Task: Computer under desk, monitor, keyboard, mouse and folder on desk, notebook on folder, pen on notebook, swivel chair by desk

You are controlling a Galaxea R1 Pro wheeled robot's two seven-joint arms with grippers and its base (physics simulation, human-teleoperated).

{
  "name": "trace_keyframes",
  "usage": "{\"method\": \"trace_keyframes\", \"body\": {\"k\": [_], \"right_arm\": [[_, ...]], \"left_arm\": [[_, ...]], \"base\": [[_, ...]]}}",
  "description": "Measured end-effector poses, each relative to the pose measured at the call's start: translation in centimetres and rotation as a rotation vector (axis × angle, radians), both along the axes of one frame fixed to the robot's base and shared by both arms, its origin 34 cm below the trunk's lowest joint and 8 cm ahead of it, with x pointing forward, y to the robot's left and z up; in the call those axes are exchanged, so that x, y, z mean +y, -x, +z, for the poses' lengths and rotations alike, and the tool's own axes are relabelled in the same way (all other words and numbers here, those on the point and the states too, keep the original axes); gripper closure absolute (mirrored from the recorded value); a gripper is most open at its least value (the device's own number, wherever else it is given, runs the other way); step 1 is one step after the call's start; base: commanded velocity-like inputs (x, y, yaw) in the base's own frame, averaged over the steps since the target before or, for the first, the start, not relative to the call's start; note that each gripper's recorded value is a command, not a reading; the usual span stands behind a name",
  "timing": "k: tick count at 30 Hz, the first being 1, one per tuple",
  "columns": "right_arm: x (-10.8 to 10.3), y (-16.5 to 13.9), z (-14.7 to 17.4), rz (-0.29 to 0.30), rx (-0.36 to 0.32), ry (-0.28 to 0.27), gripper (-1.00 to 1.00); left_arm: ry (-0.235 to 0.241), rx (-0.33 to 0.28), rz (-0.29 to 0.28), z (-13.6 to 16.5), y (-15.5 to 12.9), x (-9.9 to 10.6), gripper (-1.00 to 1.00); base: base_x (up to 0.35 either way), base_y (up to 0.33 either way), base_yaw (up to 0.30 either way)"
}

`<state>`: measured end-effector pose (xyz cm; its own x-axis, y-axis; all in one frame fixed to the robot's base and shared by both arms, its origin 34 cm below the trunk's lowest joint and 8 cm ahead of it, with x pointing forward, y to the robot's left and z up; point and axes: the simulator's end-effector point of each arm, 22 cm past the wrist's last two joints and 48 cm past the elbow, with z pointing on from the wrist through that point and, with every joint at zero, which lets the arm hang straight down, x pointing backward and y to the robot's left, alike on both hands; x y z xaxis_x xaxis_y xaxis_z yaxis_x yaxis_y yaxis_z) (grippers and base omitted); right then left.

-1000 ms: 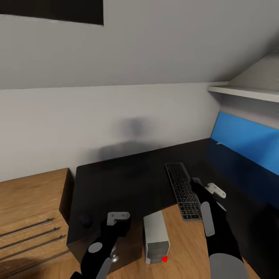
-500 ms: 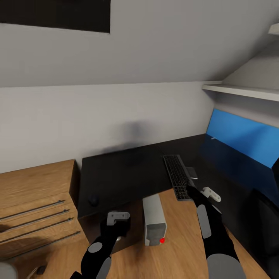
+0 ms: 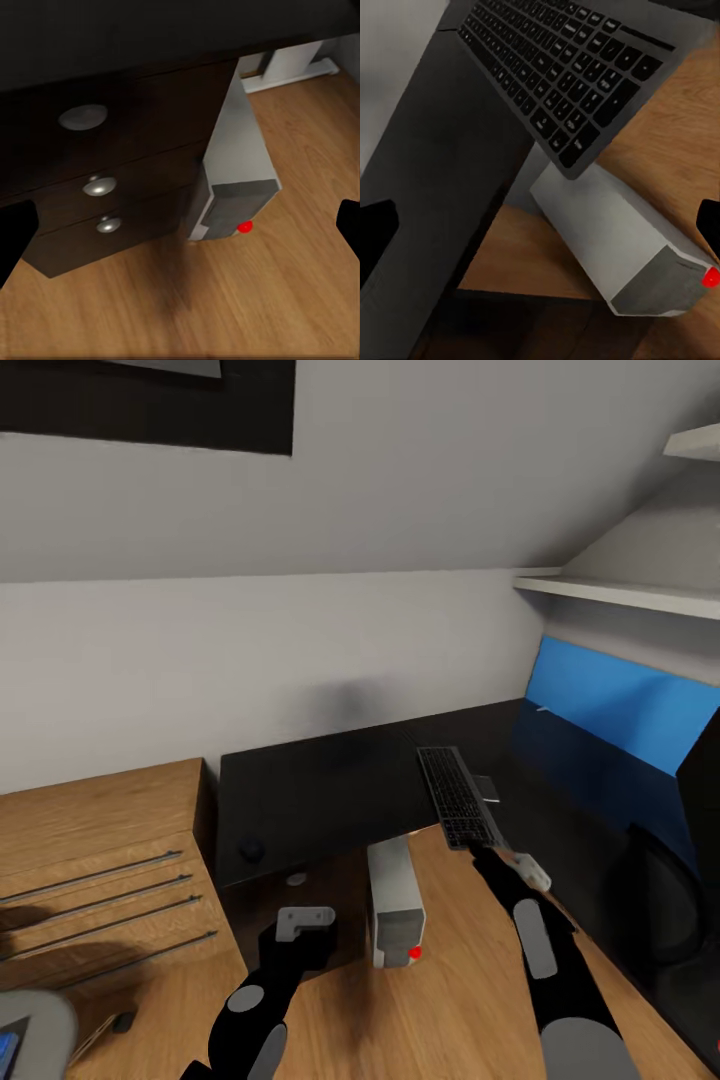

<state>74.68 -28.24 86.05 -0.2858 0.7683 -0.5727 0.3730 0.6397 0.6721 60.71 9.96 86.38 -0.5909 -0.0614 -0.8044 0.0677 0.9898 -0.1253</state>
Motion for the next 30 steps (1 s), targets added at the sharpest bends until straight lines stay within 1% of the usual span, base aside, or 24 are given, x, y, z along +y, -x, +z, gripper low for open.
{"method": "trace_keyframes", "body": {"k": [4, 7, 14, 24, 30], "right_arm": [[-0.9, 0.4, -1.4, -0.022, 0.017, -0.111, -1.00], [-1.4, 0.4, -1.8, -0.030, 0.016, -0.140, -1.00], [-2.2, -0.1, -1.7, -0.038, -0.013, -0.150, -1.00], [-1.3, -0.9, -1.5, 0.008, -0.084, -0.169, -1.00], [-1.2, -0.9, -2.3, 0.008, -0.089, -0.170, -1.00]], "left_arm": [[0.003, -0.004, -0.009, 0.1, 0.0, -0.5, -1.00], [0.004, -0.006, -0.016, -0.2, 0.1, -0.8, -1.00], [0.006, -0.008, -0.021, -1.0, 0.0, -1.1, -1.00], [0.007, -0.009, -0.021, -2.3, -0.1, -1.1, -1.00], [0.007, -0.008, -0.020, -3.2, -0.2, -1.1, -1.00]], "base": [[-0.007, 0.000, 0.000], [-0.002, 0.000, 0.000], [0.000, 0.000, 0.000], [0.000, 0.000, 0.000], [0.000, 0.000, 0.000]]}}
